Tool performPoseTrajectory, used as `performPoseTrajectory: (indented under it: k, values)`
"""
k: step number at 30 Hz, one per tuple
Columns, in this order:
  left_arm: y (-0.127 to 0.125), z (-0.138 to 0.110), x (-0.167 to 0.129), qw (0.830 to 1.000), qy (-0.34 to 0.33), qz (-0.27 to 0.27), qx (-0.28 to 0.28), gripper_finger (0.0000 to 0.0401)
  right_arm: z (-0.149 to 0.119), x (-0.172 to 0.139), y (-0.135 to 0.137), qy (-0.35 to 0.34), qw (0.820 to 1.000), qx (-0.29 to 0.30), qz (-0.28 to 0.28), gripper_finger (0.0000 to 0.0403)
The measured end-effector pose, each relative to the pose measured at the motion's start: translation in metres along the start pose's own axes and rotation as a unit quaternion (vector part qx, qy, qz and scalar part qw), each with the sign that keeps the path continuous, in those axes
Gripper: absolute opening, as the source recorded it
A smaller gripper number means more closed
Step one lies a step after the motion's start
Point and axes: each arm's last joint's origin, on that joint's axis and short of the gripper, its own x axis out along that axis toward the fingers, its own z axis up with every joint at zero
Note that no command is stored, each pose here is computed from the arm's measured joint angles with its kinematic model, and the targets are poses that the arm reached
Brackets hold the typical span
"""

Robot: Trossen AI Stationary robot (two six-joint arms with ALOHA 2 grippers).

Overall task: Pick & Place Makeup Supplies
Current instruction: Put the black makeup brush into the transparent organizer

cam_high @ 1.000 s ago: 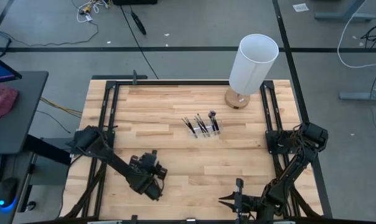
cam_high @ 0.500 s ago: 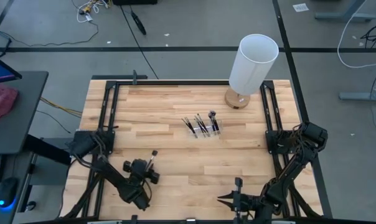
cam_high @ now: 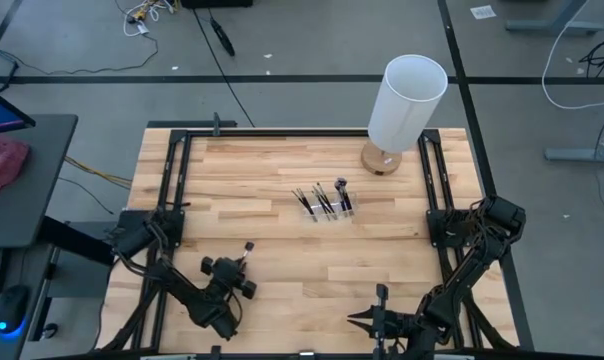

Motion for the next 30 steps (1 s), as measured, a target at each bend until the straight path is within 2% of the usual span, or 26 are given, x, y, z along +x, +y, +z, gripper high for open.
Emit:
performPoseTrajectory:
  k: [4,6,14,25,30]
  values:
    - [0.012,-0.01,0.002,0.999,-0.026,-0.047,0.008,0.0035,0.0,0.0,0.0,-0.001,1.0,0.001,0.001,0.0041]
    - [0.017,-0.015,0.001,0.997,-0.037,-0.065,0.009,0.0015,0.0,0.0,0.001,-0.001,1.0,0.002,0.002,0.0041]
    - [0.024,-0.022,-0.003,0.994,-0.054,-0.097,0.023,0.0014,0.0,-0.001,0.001,-0.001,1.0,0.0,0.003,0.0041]
    - [0.011,-0.018,-0.014,0.991,-0.058,-0.112,0.04,0.0013,0.0,-0.001,0.001,-0.001,1.0,0.0,0.003,0.0041]
    - [0.0,-0.015,-0.024,0.987,-0.05,-0.15,0.021,0.0011,0.001,0.0,0.0,-0.001,1.0,0.001,0.001,0.0041]
